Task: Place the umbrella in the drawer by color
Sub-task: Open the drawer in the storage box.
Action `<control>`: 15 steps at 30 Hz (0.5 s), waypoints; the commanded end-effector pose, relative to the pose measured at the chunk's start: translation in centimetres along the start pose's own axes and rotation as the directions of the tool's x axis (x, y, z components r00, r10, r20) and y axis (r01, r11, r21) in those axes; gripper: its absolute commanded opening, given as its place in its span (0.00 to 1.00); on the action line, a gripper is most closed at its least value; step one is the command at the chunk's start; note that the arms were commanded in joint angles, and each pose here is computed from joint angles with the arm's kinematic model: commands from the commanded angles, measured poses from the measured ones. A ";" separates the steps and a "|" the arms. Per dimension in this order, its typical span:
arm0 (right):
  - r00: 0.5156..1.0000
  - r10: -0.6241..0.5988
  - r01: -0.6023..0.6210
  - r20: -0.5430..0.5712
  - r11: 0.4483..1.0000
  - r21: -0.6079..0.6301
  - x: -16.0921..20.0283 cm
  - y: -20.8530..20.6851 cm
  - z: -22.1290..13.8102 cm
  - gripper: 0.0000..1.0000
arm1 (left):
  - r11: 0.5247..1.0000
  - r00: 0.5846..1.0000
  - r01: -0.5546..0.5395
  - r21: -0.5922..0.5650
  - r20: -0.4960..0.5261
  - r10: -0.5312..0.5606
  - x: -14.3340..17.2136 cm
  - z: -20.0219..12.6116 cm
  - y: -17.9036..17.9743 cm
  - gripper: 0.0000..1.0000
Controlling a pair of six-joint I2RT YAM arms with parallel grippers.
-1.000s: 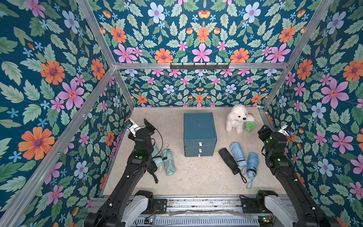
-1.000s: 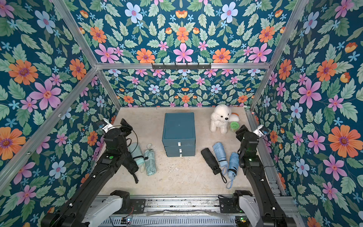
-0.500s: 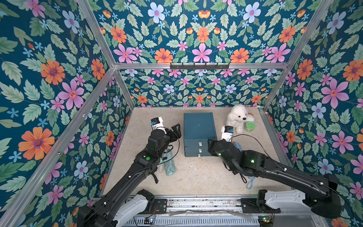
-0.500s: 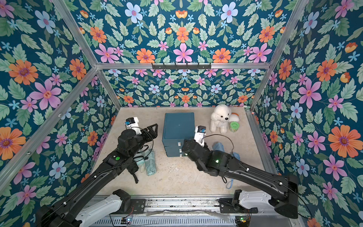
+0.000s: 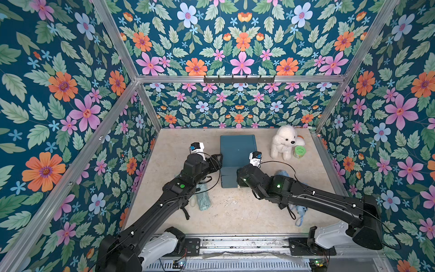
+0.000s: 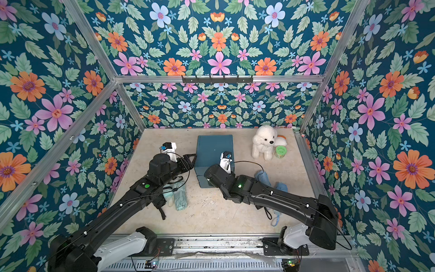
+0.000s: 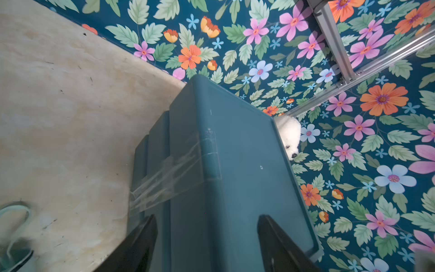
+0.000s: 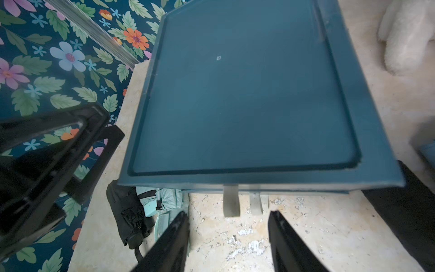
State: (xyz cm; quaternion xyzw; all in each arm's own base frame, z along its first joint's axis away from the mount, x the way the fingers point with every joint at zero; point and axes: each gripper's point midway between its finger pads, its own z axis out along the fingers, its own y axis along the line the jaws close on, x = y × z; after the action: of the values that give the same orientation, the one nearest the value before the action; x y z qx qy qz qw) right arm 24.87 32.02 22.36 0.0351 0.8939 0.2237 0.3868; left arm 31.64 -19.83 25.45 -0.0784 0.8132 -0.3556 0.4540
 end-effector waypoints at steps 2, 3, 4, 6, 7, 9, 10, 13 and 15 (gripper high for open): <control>0.999 0.001 -0.006 -0.045 0.995 -0.102 0.2 1.8 0.0 0.57 | 0.999 1.000 -0.015 0.053 0.000 0.015 -0.3 0.0 -1.8 0.72; 0.999 -0.005 -0.001 -0.053 0.995 -0.104 0.4 1.8 0.1 0.57 | 0.998 1.000 -0.022 0.057 -0.008 0.022 -0.1 0.2 -2.0 0.71; 0.998 -0.006 0.000 -0.060 0.994 -0.105 0.6 1.8 0.2 0.57 | 0.998 1.000 -0.024 0.056 -0.014 0.025 0.1 0.4 -2.0 0.69; 0.997 -0.006 -0.002 -0.074 0.994 -0.107 0.9 1.9 0.6 0.56 | 0.998 0.999 -0.023 0.053 -0.040 0.025 0.7 0.7 -1.7 0.64; 0.997 -0.006 -0.002 -0.076 0.995 -0.104 0.9 1.8 0.8 0.56 | 0.998 0.999 -0.019 0.055 -0.048 0.022 1.0 0.8 -1.7 0.63; 0.997 -0.003 -0.005 -0.076 0.996 -0.094 0.8 1.6 1.3 0.50 | 0.998 0.999 -0.007 0.063 -0.053 0.011 1.4 0.9 -1.5 0.61; 0.997 -0.001 -0.005 -0.074 0.996 -0.088 0.7 1.5 1.5 0.49 | 0.998 0.999 -0.003 0.063 -0.054 0.007 1.5 1.0 -1.4 0.61; 0.998 0.001 -0.006 -0.069 0.997 -0.081 0.3 1.3 2.0 0.44 | 0.999 0.998 -0.005 0.049 -0.063 0.008 1.7 1.3 -1.2 0.59; 0.997 -0.005 0.000 -0.073 0.997 -0.073 0.3 1.3 2.3 0.43 | 0.999 0.998 -0.014 0.046 -0.066 0.017 1.6 1.5 -1.2 0.58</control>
State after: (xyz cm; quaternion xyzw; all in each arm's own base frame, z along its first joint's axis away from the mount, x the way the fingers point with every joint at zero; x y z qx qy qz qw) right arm 25.74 33.66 20.89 0.0171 0.9027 0.2513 0.3487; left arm 31.32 -21.98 23.90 -0.0536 0.8266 -0.3680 0.4225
